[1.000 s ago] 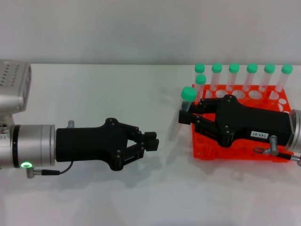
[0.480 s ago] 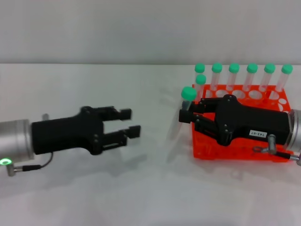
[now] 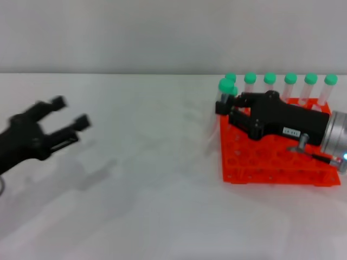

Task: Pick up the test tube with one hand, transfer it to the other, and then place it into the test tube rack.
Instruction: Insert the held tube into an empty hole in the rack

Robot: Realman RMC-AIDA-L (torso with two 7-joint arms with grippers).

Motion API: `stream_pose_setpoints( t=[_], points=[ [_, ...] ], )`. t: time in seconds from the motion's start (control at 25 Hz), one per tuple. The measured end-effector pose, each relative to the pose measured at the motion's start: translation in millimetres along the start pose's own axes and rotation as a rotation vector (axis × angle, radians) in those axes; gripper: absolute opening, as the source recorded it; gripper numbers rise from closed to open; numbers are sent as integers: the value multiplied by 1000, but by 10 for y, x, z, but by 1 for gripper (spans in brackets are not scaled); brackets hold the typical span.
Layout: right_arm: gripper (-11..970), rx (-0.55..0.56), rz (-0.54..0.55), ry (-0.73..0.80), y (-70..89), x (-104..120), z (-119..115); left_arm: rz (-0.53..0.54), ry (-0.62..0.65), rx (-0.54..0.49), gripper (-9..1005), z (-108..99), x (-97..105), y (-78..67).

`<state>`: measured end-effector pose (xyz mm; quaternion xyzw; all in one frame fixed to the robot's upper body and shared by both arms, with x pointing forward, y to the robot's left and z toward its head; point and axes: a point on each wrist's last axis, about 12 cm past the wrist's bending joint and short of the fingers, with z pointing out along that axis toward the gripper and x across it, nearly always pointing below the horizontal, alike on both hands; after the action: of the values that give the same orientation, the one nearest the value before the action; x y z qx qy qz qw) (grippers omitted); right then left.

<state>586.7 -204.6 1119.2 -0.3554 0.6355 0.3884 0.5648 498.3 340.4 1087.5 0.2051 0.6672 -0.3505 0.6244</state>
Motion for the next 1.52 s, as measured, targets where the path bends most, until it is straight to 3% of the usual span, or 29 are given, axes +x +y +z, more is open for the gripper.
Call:
stream_pose_setpoints(
  t=[0.28,0.44,0.76,1.52],
  points=[
    [197,166,-71,49,-197,37,13,16,-133,-195,892,-328,237,-38],
    [197,198,-94,62,-258,4,55,24,-161,-274,893,-491,324,-75],
    [196,273,-120,79,-367,-1,2,10,-160,-295,892,-508,363,-75],
    [196,330,-114,136,-433,104,-8,22,-167,-281,892,-403,308,-23]
  ],
)
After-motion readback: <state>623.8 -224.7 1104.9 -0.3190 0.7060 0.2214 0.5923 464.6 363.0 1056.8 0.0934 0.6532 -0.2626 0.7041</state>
